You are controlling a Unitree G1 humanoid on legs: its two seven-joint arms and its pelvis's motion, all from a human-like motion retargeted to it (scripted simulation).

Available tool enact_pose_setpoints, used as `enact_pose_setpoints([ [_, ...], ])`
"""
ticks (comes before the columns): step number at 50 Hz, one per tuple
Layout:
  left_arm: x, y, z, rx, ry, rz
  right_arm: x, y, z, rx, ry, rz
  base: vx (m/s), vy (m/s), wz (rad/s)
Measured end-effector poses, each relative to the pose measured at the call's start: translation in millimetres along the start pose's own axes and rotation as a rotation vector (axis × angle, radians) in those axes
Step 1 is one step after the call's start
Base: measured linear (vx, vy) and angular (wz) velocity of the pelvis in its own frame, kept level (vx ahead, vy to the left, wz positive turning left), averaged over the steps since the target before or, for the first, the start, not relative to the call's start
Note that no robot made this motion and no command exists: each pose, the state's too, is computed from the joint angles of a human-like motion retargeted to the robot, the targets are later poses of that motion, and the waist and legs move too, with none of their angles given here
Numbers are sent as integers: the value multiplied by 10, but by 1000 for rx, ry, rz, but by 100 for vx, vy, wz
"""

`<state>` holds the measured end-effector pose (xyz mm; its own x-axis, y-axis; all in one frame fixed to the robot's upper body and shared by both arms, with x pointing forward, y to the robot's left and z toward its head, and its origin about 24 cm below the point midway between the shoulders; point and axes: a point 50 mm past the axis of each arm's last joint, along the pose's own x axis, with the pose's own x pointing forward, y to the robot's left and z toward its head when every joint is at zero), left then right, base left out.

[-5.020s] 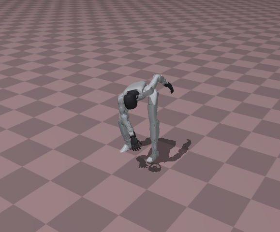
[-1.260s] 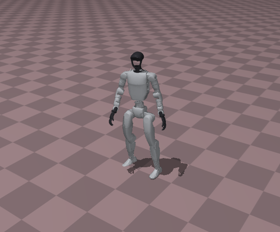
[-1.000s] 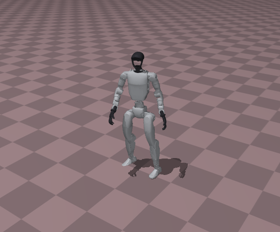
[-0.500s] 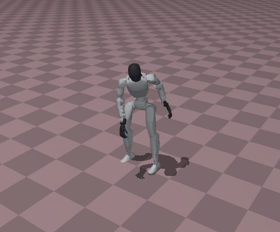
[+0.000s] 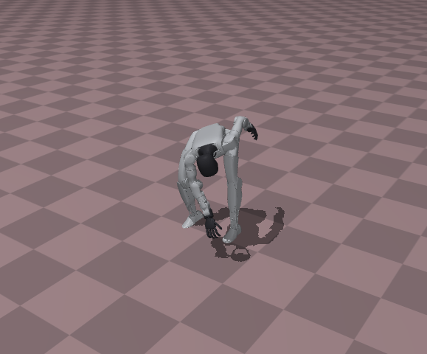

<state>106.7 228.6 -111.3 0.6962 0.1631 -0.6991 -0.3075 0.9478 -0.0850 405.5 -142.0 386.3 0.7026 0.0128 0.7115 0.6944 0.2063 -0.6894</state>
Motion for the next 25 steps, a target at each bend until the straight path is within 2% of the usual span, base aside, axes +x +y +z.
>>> enact_pose_setpoints([
  [4,32,-44,4,0,7,-7,-74,108,-82,-36,22,-3,-1,-1,-7],
  [8,16,50,-55,-24,33,47,-411,617,-44,-50,-14,92,3,-1,-60],
  [15,-8,270,-217,36,113,142,-1448,1517,361,171,-136,367,5,3,-69],
  [20,101,312,-147,178,109,188,-2186,1796,306,342,-68,511,11,5,-70],
  [25,209,349,-1,192,59,302,-3002,1998,19,414,129,676,17,4,-97],
])
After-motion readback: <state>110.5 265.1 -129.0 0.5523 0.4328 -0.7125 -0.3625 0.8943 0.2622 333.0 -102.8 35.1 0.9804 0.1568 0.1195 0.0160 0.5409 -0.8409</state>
